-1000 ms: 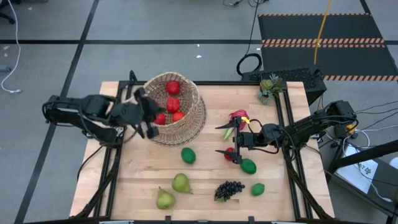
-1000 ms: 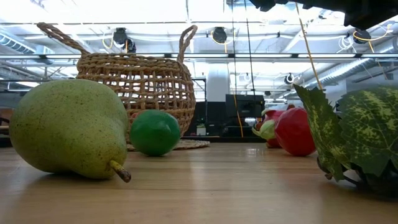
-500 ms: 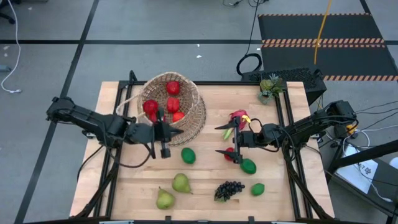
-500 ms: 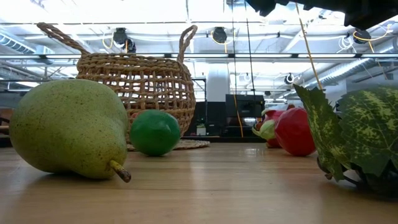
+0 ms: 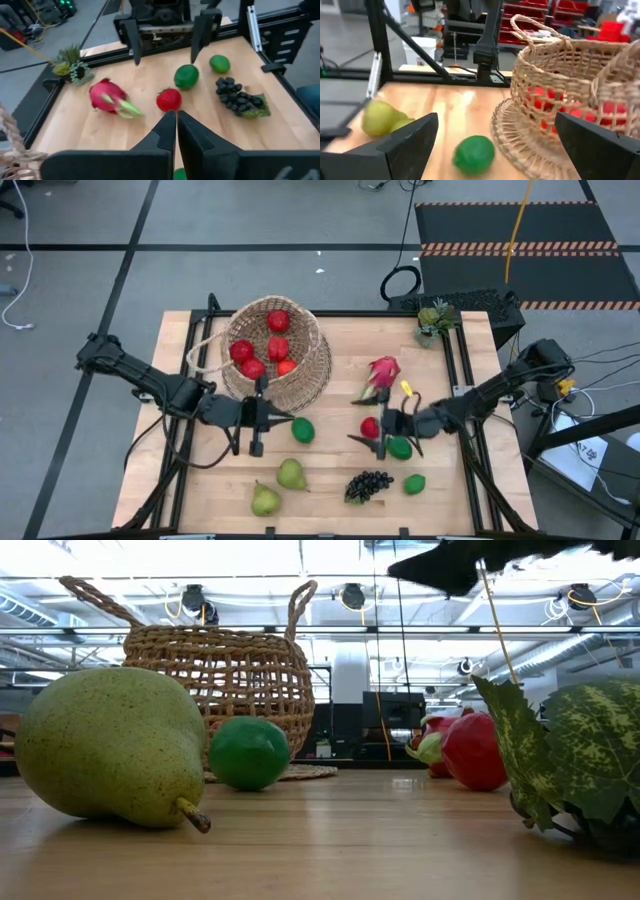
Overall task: Build produce basket
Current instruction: Put the tomato into the basket
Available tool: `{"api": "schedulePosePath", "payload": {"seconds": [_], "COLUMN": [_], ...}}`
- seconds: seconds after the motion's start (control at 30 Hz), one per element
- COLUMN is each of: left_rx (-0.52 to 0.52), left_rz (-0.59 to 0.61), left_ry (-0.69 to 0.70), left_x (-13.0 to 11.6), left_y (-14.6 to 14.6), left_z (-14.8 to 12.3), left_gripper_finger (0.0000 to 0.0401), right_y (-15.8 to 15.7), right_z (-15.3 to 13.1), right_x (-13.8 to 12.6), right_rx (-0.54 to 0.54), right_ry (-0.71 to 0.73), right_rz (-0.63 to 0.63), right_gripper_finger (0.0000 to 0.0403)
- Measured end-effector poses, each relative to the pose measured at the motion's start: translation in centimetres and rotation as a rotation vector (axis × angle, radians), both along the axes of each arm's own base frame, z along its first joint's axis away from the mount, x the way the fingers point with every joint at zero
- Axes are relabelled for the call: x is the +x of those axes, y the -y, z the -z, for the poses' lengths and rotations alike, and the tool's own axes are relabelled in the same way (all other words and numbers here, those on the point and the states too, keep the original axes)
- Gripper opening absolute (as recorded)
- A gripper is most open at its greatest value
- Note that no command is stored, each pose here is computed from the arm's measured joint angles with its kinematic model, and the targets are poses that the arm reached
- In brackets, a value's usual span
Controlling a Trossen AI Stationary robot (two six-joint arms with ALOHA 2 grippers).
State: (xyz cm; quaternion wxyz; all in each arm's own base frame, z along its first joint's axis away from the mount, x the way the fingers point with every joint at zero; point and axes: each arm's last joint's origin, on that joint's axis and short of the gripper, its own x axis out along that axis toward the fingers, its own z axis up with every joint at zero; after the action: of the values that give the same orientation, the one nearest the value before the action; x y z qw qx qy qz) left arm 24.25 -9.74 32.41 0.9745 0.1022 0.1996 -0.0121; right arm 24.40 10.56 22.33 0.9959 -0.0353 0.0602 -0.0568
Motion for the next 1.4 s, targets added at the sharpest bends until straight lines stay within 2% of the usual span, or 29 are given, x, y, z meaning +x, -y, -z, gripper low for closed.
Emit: {"api": "schedulePosePath", "payload": {"seconds": [0.3, 0.57, 0.8, 0.97, 1.1, 1.27, 1.4], "left_rx": [-0.017, -0.057, -0.041, 0.007, 0.052, 0.086, 0.083], "left_rz": [0.061, 0.07, 0.072, 0.088, 0.098, 0.083, 0.055], "left_ry": [-0.011, -0.053, -0.075, -0.073, -0.067, -0.063, -0.062], "left_x": [-0.5, -0.3, 0.7, 0.9, 0.9, 1.2, 1.5], "left_y": [1.7, 3.0, 3.7, 3.5, 3.2, 2.5, 1.9], "left_z": [0.3, 1.2, 2.4, 2.5, 2.3, 2.2, 2.2], "left_gripper_finger": [0.0003, 0.0022, 0.0024, 0.0024, 0.0024, 0.0024, 0.0024], "right_y": [-5.0, -6.1, -6.5, -7.0, -7.9, -7.8, -6.9], "right_z": [1.0, 1.2, 3.1, 2.5, 1.2, -1.0, -1.7], "right_x": [-3.6, -4.4, -3.8, -2.7, -1.4, -0.3, 0.4], "right_rx": [0.257, 0.334, 0.322, 0.326, 0.226, 0.083, 0.079], "right_ry": [-0.039, -0.027, -0.076, -0.072, -0.129, -0.281, -0.386], "right_rz": [0.035, 0.041, 0.058, 0.041, 0.017, 0.045, 0.036], "right_gripper_finger": [0.0396, 0.0396, 0.0396, 0.0396, 0.0396, 0.0396, 0.0396]}}
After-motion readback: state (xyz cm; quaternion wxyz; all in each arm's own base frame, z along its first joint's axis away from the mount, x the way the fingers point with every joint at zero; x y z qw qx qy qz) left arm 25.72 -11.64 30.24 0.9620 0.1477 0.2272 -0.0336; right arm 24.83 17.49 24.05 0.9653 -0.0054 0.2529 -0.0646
